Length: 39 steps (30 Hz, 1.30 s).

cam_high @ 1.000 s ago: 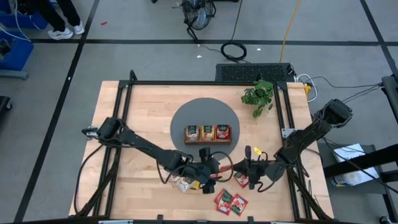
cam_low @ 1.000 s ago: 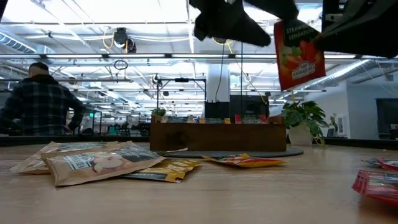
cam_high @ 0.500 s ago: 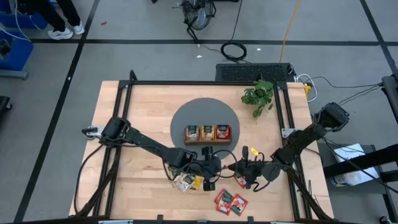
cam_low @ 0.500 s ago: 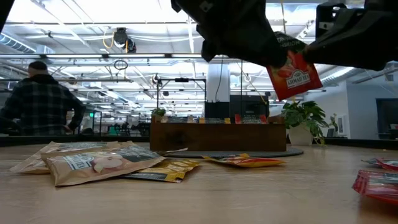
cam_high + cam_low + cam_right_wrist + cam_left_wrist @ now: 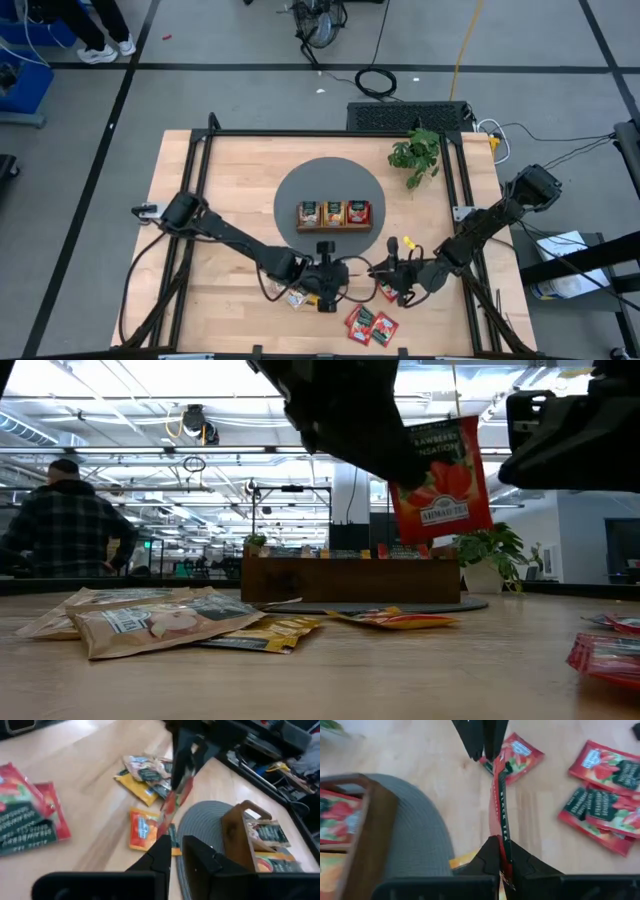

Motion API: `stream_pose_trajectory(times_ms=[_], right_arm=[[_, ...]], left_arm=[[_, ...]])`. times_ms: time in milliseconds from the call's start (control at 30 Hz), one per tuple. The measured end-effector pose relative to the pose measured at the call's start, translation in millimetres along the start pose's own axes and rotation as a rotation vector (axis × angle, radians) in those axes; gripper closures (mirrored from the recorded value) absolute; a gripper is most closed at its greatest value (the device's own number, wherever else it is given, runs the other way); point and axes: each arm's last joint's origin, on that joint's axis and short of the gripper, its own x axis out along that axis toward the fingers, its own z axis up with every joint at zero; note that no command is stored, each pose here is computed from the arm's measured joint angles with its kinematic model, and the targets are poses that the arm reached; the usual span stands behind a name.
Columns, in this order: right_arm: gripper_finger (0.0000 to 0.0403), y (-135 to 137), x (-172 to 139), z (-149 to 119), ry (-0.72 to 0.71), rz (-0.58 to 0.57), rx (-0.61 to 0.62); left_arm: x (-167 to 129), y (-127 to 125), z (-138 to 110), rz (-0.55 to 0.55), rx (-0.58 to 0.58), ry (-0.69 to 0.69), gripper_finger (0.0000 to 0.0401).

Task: Pick & Place Tea
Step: Put the red tea bag into the right slot of the wooden organizer

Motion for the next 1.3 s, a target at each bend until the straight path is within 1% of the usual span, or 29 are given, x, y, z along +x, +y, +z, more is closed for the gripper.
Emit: stream_pose_trajectory(times_ms=[67,200,367,600,733,933,1100,1300], right_arm=[[0.035,-2.3,0.9,3.3,-0.03,-0.012,0.062],[0.0335,-8.0,2.1,11.8,-0.11,-0.038,0.214],[0.0324,-14.8,3.9,17.3,-0.168,-0.06,0.307],[0.0316,-19.6,9.4,14.9,-0.169,0.058,0.383],[0.0312,-23.5,12.0,12.9,-0.156,0.045,0.391],[0.0304,-30.3,15.7,10.6,-0.146,0.023,0.451],[0.0302,-32.9,17.9,8.7,-0.135,0.057,0.49],[0.0302,-33.7,22.4,3.6,-0.107,0.046,0.486]], left_arm=[[-1.7,-3.4,-0.3,0.026,0.015,-0.012,0.0397],[-4.4,-9.2,-1.4,0.044,0.032,-0.022,0.0396],[-8.3,-16.5,-3.2,0.091,0.041,-0.038,0.0398],[-9.0,-16.8,-3.6,0.113,0.045,-0.039,0.0398],[-7.6,-13.3,-2.8,0.12,0.044,-0.037,0.0393],[-5.1,-7.4,-1.5,0.123,0.027,-0.034,0.0394],[-4.3,-5.5,-1.1,0.125,0.017,-0.033,0.0397],[-3.9,-4.4,-1.8,0.126,0.018,-0.024,0.0393]])
